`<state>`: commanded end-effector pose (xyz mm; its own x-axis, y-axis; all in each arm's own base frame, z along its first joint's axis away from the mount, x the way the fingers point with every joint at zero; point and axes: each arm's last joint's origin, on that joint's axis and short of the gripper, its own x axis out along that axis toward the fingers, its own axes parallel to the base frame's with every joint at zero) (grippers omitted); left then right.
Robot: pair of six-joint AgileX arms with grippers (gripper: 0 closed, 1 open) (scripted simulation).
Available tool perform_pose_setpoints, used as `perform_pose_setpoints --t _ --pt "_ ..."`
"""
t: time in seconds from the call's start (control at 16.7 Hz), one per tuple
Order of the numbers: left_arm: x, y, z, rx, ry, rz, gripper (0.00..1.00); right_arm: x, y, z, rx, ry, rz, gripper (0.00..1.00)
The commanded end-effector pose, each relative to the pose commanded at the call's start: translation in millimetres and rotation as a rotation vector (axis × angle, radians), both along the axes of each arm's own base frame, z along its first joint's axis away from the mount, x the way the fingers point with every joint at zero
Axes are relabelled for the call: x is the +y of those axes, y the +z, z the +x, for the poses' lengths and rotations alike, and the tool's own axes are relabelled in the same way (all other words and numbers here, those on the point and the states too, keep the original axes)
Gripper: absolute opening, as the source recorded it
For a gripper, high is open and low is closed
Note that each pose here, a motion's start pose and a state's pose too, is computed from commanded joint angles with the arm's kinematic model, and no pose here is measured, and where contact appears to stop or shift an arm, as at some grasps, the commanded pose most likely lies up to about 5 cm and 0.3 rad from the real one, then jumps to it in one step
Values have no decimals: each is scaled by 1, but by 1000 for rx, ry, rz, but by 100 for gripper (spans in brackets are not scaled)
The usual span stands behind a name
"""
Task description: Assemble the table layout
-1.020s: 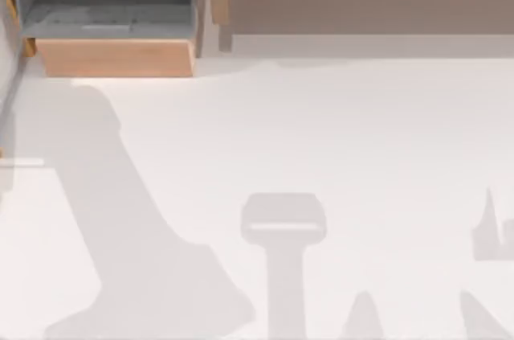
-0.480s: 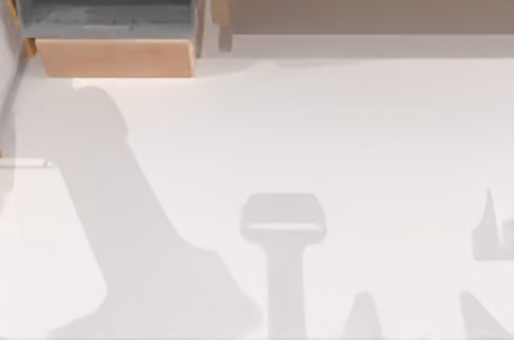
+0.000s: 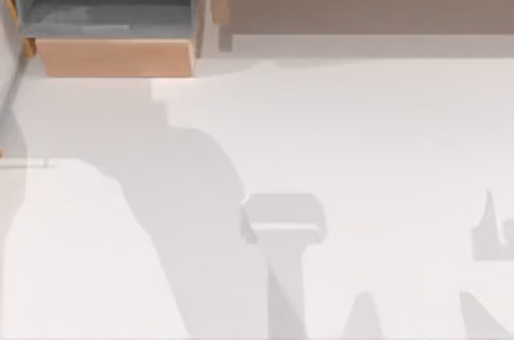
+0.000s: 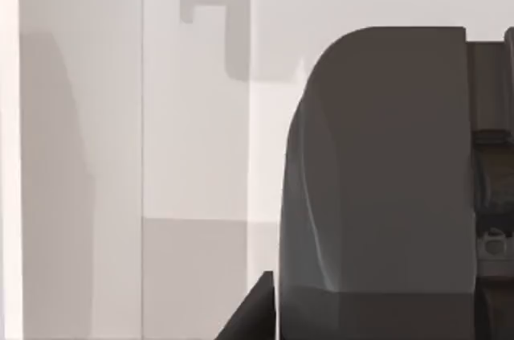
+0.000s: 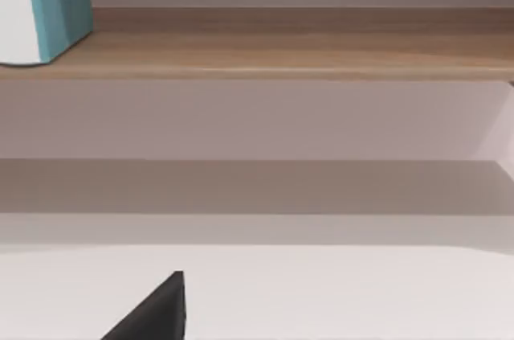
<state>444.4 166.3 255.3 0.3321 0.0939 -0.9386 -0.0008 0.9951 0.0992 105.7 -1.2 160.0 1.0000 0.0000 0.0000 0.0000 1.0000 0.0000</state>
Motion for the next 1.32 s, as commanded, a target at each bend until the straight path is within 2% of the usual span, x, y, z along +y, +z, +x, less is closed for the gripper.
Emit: perform_pose_setpoints --t 0.24,0.42,0.72,1.02,1.32 --pt "-7 40 -45 -74 -45 60 0 0 0 0 0 0 0 100" --pt "-14 41 -85 -49 -77 68 0 0 0 0 0 0 0 100" --pt "-35 -3 -163 89 -118 3 0 0 0 0 0 0 0 100" --pt "-57 -57 -240 189 -95 -59 0 0 0 0 0 0 0 100" --pt "-74 -96 -293 230 -51 -85 0 0 0 0 0 0 0 100"
